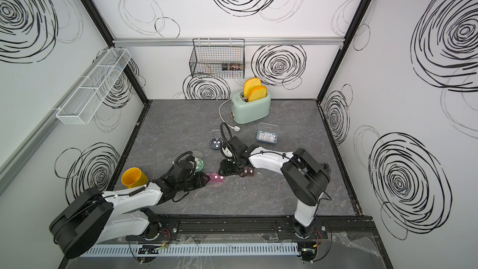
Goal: Close pillboxes
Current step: Close the lid on the pillbox.
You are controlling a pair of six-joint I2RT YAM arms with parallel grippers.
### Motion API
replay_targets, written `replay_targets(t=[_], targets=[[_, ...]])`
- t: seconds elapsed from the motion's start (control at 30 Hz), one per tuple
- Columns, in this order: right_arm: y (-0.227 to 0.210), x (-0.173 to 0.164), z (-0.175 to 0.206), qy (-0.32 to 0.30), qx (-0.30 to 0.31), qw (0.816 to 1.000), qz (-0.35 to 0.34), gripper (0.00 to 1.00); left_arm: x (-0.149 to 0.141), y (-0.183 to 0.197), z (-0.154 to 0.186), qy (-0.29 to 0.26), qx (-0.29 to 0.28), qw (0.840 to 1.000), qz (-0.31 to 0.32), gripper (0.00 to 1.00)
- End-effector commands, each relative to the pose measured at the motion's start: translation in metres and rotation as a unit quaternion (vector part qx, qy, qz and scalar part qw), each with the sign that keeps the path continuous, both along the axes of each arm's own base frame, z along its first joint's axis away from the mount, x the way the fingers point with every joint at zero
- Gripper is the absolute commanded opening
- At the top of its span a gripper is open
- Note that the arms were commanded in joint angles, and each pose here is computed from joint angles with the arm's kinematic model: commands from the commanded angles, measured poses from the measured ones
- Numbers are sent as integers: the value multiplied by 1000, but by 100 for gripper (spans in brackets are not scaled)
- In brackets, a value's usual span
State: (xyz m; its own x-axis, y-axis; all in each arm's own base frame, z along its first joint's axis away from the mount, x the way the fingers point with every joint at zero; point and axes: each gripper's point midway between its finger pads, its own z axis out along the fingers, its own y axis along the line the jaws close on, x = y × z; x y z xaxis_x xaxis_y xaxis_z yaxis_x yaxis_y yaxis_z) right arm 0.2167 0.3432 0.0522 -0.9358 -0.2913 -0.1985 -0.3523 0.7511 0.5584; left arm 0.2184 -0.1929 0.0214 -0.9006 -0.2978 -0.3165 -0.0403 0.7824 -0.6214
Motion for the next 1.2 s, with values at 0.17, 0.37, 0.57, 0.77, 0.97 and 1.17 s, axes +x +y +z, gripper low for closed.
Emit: replay_targets(t=[0.17,0.37,0.57,0.77,0.97,1.17], targets=[[-1,-6,-8,7,0,1000,4,47,10,-5,9,-17,-10,1000,10,34],[-1,-6,-15,9,-6,1000,3,45,9,-6,7,-16,-11,1000,8,34],[-2,-5,-20,9,-13,1000,3,43,9,-7,6,-15,-11,1000,7,33],[-2,-3,-26,10,-18,1000,3,42,8,-8,4,-13,-10,1000,6,32],[-2,-3,-31,12,-25,1000,3,40,8,-8,3,-11,-10,1000,5,32],[-4,-3,-36,15,-36,999,4,39,8,-8,-1,-7,-7,1000,5,32]])
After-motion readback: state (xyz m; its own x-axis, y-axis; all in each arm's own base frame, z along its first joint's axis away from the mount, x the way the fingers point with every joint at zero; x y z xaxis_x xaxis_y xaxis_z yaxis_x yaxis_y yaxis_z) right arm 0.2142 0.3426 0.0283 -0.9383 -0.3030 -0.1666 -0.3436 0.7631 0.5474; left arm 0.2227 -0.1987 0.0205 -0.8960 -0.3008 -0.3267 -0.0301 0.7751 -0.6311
